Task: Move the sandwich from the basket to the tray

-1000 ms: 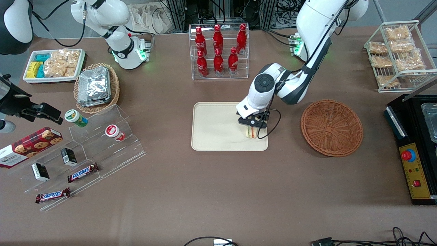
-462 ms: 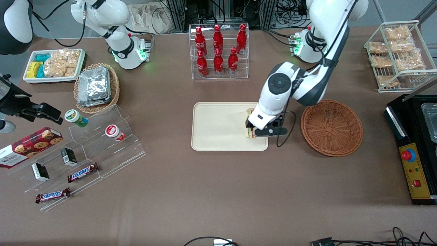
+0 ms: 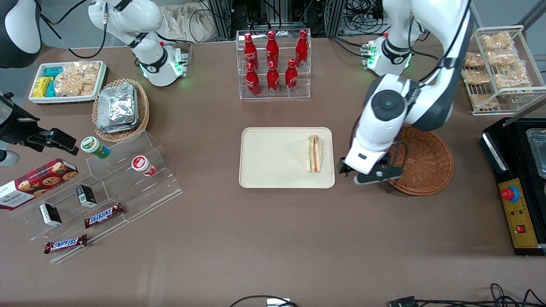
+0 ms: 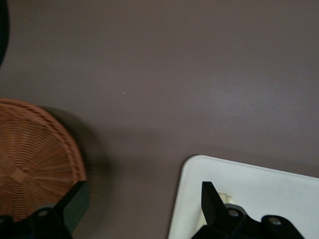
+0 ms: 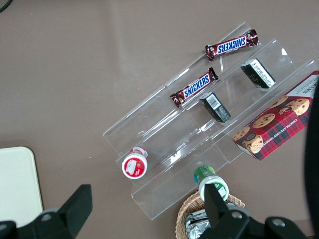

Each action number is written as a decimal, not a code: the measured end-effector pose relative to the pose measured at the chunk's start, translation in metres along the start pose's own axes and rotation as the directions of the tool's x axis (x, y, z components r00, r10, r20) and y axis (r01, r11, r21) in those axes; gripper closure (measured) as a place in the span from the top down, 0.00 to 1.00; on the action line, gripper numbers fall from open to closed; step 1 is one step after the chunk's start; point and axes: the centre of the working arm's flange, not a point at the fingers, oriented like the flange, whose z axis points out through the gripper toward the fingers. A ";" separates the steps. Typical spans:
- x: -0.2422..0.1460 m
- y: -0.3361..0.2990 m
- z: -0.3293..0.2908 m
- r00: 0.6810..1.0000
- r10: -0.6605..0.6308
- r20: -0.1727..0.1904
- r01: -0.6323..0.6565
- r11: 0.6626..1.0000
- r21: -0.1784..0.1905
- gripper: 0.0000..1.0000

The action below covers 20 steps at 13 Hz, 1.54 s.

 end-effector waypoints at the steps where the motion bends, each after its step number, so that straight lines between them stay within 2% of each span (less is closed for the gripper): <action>1: 0.009 -0.019 -0.009 1.000 0.007 -0.005 -0.007 1.000 0.008 1.00; 5: 0.038 -0.090 -0.035 0.999 0.044 -0.010 -0.044 0.999 0.025 1.00; 11: 0.052 -0.151 -0.059 0.997 0.069 0.014 -0.069 0.997 -0.023 1.00; 16: 0.059 -0.177 -0.100 0.995 0.086 0.056 -0.085 0.996 -0.017 1.00; 19: 0.063 -0.177 -0.122 0.995 0.088 0.052 -0.087 0.996 -0.017 1.00; 20: 0.061 -0.177 -0.125 0.994 0.091 0.069 -0.090 0.996 -0.014 1.00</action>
